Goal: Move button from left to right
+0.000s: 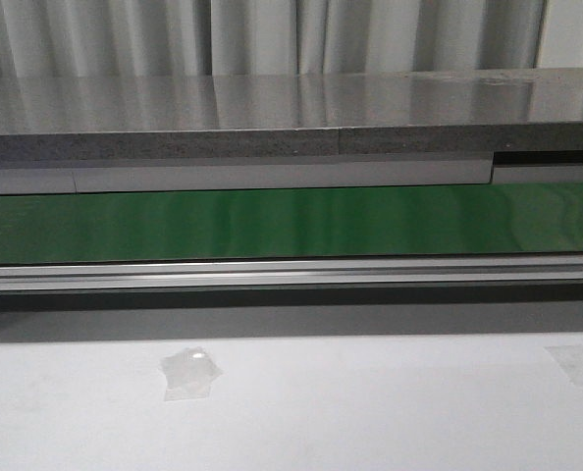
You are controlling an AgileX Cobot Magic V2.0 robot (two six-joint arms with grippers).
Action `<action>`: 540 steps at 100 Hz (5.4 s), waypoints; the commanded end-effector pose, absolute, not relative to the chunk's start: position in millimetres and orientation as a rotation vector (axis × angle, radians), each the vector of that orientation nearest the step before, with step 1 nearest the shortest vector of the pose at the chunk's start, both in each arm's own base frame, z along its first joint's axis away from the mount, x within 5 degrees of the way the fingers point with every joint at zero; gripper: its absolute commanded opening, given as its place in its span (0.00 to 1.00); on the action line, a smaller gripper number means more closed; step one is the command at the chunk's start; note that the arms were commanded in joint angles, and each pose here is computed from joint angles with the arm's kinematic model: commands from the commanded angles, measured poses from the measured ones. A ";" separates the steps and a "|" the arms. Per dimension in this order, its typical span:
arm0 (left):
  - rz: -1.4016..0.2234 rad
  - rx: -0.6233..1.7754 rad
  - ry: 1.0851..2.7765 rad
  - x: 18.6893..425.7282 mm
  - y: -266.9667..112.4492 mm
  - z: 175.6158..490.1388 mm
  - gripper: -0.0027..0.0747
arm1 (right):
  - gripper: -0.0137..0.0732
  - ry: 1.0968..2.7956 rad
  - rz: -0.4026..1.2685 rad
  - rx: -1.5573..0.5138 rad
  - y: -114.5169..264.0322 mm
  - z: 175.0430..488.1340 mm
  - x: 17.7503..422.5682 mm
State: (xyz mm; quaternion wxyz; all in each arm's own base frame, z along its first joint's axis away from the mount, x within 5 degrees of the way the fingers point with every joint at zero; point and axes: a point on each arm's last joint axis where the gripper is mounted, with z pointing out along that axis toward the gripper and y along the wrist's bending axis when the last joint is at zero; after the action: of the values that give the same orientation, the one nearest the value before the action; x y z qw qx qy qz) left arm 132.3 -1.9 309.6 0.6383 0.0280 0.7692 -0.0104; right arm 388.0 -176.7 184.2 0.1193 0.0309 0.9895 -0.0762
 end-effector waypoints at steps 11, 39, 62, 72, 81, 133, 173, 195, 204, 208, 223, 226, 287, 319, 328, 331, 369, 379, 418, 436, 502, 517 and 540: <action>-0.008 0.029 1.683 133.4 0.3 323.5 0.01 | 0.81 2.788 -0.267 0.133 -179.4 218.8 388.3; -0.008 0.029 1.683 133.4 0.3 323.5 0.01 | 0.83 2.696 -0.332 0.146 -180.9 254.3 387.2; -0.008 0.029 1.683 133.4 0.3 323.5 0.01 | 0.83 2.505 -0.309 0.186 -165.5 313.3 381.2; -0.008 0.029 1.683 133.4 0.3 323.5 0.01 | 0.83 2.412 -0.258 0.169 -147.1 334.8 381.3; -0.008 0.029 1.683 133.4 0.3 323.5 0.01 | 0.83 2.329 -0.221 0.127 -125.2 355.3 380.6; -0.008 0.029 1.683 133.4 0.3 323.5 0.01 | 0.83 2.015 -0.093 -0.138 -12.9 402.9 317.0; -0.008 0.029 1.683 133.4 0.3 323.5 0.01 | 0.83 1.895 -0.001 -0.105 6.2 350.9 218.4; -0.008 0.029 1.683 133.4 0.3 323.5 0.01 | 0.83 1.829 0.040 -0.095 9.6 323.9 155.5; -0.008 0.029 1.683 133.4 0.3 323.5 0.01 | 0.83 1.771 0.065 -0.079 9.7 323.1 132.4; -0.008 0.029 1.683 133.4 0.3 323.5 0.01 | 0.83 1.761 0.072 -0.078 9.8 321.3 124.1; -0.008 0.029 1.683 133.4 0.3 323.5 0.01 | 0.83 1.765 0.091 -0.103 11.1 317.3 96.7; -0.008 0.029 1.683 133.4 0.3 323.5 0.01 | 0.83 1.774 0.095 -0.109 11.5 316.6 93.4; -0.008 0.029 1.683 133.4 0.3 323.5 0.01 | 0.08 1.810 0.107 -0.125 12.7 313.3 85.9; -0.008 0.029 1.683 133.4 0.3 323.5 0.01 | 0.08 1.813 0.107 -0.126 12.7 313.1 85.8; -0.008 0.029 1.683 133.4 0.3 323.5 0.01 | 0.08 1.813 0.107 -0.126 12.7 313.1 85.8; -0.008 0.029 1.683 133.4 0.3 323.5 0.01 | 0.08 1.813 0.107 -0.126 12.7 313.1 85.8; -0.008 0.029 1.683 133.4 0.3 323.5 0.01 | 0.08 1.733 0.095 -0.058 8.7 310.1 86.3; -0.008 0.029 1.683 133.4 0.3 323.5 0.01 | 0.08 1.689 0.099 0.007 5.2 302.6 80.2; -0.008 0.029 1.683 133.4 0.3 323.5 0.01 | 0.08 1.532 0.114 0.048 2.0 246.1 48.4; -0.009 0.030 1.684 133.4 0.2 323.4 0.01 | 0.08 1.524 0.110 0.044 2.0 226.0 49.8; -0.009 0.030 1.684 133.4 0.2 323.4 0.01 | 0.08 1.521 0.116 0.038 2.6 205.8 54.5; -0.009 0.030 1.684 133.4 0.2 323.4 0.01 | 0.08 1.521 0.116 0.038 2.6 205.8 54.5; -0.009 0.030 1.684 133.4 0.2 323.4 0.01 | 0.08 1.521 0.116 0.038 2.6 205.8 54.5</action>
State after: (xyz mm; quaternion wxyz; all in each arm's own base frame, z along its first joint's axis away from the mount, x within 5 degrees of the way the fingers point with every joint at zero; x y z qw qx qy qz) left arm 132.3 -1.9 309.6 0.6383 0.0280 0.7692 -0.0104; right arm 56.5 2.9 192.0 0.6814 0.0230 0.7294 0.0554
